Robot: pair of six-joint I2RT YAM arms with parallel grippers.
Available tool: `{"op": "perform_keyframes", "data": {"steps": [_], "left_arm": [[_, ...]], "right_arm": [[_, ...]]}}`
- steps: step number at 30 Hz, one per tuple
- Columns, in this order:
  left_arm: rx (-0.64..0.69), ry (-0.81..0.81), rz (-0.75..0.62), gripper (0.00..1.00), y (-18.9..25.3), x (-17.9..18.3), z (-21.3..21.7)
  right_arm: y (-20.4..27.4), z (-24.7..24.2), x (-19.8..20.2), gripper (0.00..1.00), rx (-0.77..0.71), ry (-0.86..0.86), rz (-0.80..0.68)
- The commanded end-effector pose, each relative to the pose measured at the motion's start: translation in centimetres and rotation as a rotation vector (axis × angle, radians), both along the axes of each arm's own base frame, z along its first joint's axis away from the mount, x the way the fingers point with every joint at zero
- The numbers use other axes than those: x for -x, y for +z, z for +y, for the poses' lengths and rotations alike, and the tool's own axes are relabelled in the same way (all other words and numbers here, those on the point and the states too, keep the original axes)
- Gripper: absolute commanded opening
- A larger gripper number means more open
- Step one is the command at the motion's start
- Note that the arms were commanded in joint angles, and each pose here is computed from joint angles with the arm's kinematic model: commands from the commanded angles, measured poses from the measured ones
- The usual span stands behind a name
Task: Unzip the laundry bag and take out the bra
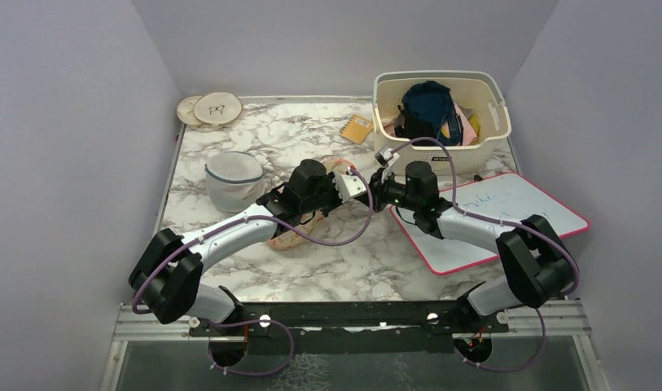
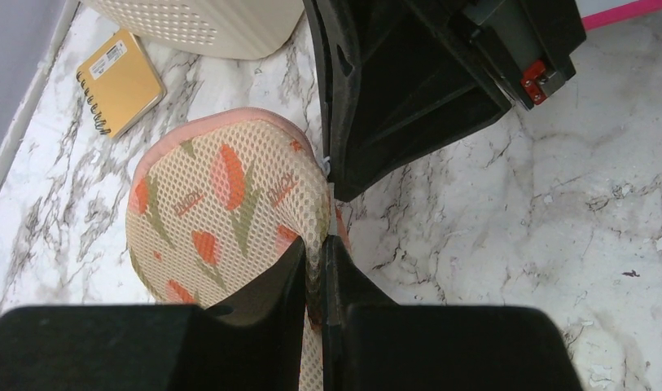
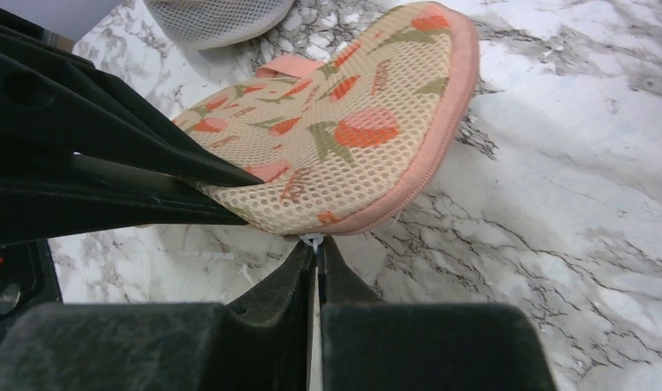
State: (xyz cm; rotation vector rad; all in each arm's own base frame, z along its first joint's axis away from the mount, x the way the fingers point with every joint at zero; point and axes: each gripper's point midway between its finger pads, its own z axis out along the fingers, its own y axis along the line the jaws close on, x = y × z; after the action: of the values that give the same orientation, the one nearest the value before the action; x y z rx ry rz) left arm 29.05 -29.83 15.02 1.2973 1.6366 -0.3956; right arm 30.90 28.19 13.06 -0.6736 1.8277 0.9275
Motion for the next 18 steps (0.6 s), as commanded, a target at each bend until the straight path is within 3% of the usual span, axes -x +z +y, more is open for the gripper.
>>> {"op": "perform_keyframes", "data": {"steps": [1,10,15,18], "left_arm": [[0.005,-0.025,-0.033,0.0,0.9,0.0,-0.8],[-0.057,-0.142,-0.065,0.0,-0.6,2.1,-1.5],[-0.053,-0.189,-0.067,0.0,-0.9,3.2,-2.0],[-0.053,-0.08,-0.07,0.03,-0.6,1.5,-1.8]], "right_arm": [[0.4,-2.0,-1.7,0.01,0.057,-0.12,-0.054],[-0.3,-5.3,-4.2,0.01,0.153,-0.347,-0.054],[0.3,-5.1,-3.7,0.01,0.137,-0.322,-0.074],[1.0,-3.9,-2.4,0.01,0.098,-0.223,-0.1]]}}
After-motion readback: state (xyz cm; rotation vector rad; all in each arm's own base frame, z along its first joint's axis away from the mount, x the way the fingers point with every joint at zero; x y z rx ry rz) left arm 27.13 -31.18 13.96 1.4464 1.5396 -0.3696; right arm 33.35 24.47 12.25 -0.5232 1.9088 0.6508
